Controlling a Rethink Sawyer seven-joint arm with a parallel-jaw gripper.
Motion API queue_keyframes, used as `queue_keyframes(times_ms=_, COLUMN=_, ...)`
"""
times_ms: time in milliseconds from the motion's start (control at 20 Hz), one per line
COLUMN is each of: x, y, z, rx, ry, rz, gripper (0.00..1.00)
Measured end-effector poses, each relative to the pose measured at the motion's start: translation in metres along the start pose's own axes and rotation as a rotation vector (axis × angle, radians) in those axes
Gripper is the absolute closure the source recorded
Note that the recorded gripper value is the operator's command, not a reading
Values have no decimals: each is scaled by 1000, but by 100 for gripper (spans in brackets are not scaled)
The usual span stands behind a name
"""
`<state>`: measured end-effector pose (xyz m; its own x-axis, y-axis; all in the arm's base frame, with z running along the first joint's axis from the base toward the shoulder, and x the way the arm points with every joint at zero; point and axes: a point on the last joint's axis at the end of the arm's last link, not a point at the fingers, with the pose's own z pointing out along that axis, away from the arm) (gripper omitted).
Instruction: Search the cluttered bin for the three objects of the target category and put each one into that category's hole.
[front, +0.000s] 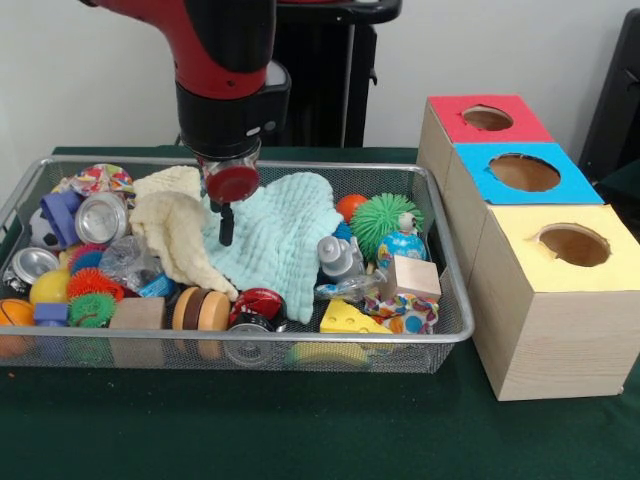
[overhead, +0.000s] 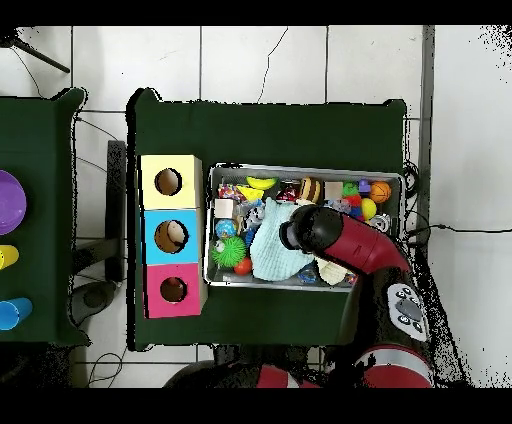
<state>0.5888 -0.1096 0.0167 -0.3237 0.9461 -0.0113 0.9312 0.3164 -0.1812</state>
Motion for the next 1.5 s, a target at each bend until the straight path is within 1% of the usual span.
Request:
queue_keyframes(times_ms=250, x=-13, y=-6, z=-2, rx=-3, ry=0, rz=23, gripper=0)
queue_keyframes(times_ms=300, x=-21, y=-10, z=-3, rx=-5, ry=-1, rz=37, gripper=0)
queue_keyframes(times_ms=450, x=-28, y=-15, z=-3, rx=-2, ry=-2, rz=50, gripper=0)
queue_keyframes(times_ms=600, x=-31, y=-17, z=3, rx=6, ry=-3, rz=54, gripper=0)
queue_keyframes(times_ms=700, x=-31, y=-17, z=13, rx=18, ry=-1, rz=50, gripper=0)
queue_keyframes(times_ms=900, x=-39, y=-9, z=14, rx=22, ry=-36, rz=46, gripper=0)
queue_keyframes(times_ms=1000, x=-40, y=-5, z=16, rx=25, ry=-49, rz=40, gripper=0)
queue_keyframes(times_ms=1100, x=-38, y=1, z=24, rx=35, ry=-62, rz=24, gripper=0)
queue_keyframes(times_ms=1200, x=-36, y=4, z=29, rx=39, ry=-62, rz=16, gripper=0)
queue_keyframes(times_ms=1250, x=-33, y=9, z=38, rx=44, ry=-63, rz=5, gripper=0)
queue_keyframes(times_ms=1500, x=-30, y=16, z=49, rx=55, ry=-57, rz=-6, gripper=0)
